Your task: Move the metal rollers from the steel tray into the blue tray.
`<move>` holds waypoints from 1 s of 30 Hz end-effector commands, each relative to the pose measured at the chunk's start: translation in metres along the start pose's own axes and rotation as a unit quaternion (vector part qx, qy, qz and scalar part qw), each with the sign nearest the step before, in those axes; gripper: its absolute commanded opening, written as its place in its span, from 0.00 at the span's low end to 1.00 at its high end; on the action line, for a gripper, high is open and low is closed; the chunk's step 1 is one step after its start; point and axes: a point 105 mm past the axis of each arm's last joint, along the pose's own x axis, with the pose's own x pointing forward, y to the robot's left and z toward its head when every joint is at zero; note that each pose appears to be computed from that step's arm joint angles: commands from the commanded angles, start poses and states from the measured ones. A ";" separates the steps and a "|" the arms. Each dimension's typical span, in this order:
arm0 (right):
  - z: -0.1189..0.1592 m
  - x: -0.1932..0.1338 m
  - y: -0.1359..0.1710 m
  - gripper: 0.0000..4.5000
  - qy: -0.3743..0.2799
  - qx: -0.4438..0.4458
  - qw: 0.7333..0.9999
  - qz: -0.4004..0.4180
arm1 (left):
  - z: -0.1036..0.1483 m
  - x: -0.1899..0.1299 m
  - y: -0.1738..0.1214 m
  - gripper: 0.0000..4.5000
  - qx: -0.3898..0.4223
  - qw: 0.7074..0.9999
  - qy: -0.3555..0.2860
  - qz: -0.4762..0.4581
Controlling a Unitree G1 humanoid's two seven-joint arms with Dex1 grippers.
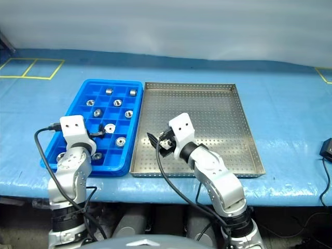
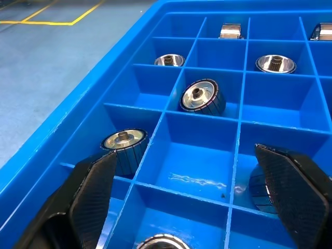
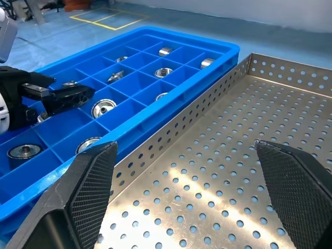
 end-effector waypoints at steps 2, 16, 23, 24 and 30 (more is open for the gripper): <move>0.020 -0.006 -0.006 1.00 -0.035 -0.013 0.999 -0.010 | 0.055 -0.019 -0.035 1.00 -0.022 0.986 -0.119 -0.117; -0.010 -0.033 -0.035 1.00 -0.003 0.017 0.995 -0.095 | 0.021 -0.074 -0.088 1.00 0.099 0.901 -0.071 -0.416; -0.022 -0.046 -0.042 1.00 0.008 0.039 0.988 -0.149 | 0.016 -0.071 -0.087 1.00 0.084 0.915 -0.065 -0.390; -0.022 -0.046 -0.042 1.00 0.008 0.039 0.988 -0.151 | 0.017 -0.069 -0.087 1.00 0.085 0.915 -0.067 -0.388; -0.019 -0.047 -0.046 1.00 0.005 0.034 0.987 -0.159 | 0.025 -0.065 -0.088 1.00 0.086 0.919 -0.085 -0.375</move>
